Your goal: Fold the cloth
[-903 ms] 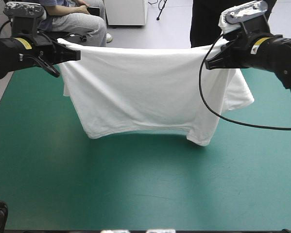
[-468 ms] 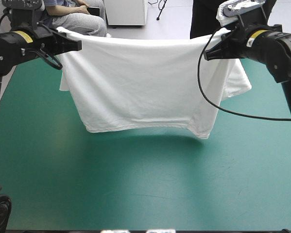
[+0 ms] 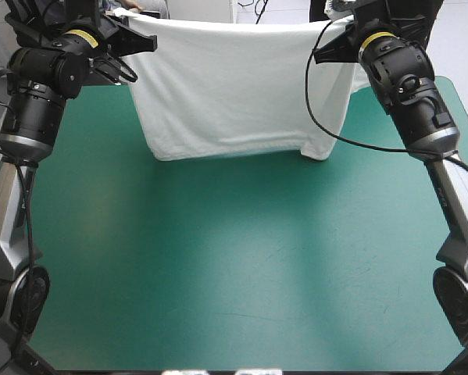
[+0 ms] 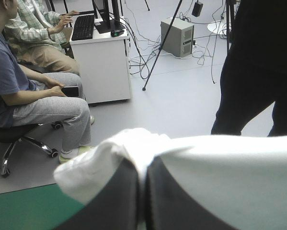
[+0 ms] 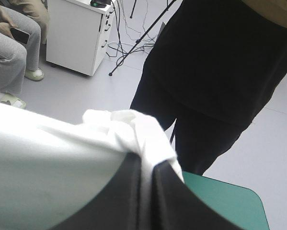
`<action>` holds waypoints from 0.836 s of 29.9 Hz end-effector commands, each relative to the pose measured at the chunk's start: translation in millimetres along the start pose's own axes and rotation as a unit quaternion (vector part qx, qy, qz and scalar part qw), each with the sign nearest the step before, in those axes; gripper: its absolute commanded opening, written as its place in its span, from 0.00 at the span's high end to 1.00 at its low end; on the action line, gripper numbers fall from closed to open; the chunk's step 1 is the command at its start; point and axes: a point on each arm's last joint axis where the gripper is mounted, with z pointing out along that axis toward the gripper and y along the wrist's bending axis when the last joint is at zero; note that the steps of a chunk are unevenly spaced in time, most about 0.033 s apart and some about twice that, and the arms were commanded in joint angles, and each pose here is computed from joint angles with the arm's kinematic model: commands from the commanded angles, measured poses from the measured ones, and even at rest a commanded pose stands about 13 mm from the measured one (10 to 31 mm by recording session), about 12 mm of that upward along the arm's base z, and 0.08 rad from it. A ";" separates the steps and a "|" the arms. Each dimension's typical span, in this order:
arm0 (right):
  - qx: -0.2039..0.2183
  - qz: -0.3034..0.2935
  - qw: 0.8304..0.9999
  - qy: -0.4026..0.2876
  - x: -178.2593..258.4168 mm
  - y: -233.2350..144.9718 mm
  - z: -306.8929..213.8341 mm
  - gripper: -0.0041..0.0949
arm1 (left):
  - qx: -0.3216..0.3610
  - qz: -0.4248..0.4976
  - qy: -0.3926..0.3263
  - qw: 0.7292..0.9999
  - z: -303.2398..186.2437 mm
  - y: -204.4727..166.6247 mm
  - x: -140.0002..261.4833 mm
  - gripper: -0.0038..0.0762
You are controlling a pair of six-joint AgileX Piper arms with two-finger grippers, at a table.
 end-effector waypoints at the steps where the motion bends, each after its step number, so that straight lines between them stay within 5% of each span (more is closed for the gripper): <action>1: 0.011 0.006 0.997 -0.073 -25.6 -14.2 -26.6 0.98 | -0.005 -0.002 -0.073 0.997 -21.8 1.9 -25.2 0.97; 8: -0.052 0.019 0.995 0.085 29.5 9.1 0.1 0.98 | 0.008 -0.019 0.134 0.991 10.5 -4.5 38.3 0.97; 14: -0.137 0.012 0.955 0.263 106.3 39.1 3.4 0.98 | 0.040 -0.037 0.315 0.948 11.3 -20.7 127.8 0.97; 25: -0.181 0.015 0.909 0.375 191.3 45.4 -63.4 0.98 | 0.068 -0.048 0.440 0.894 -75.0 -33.3 237.5 0.97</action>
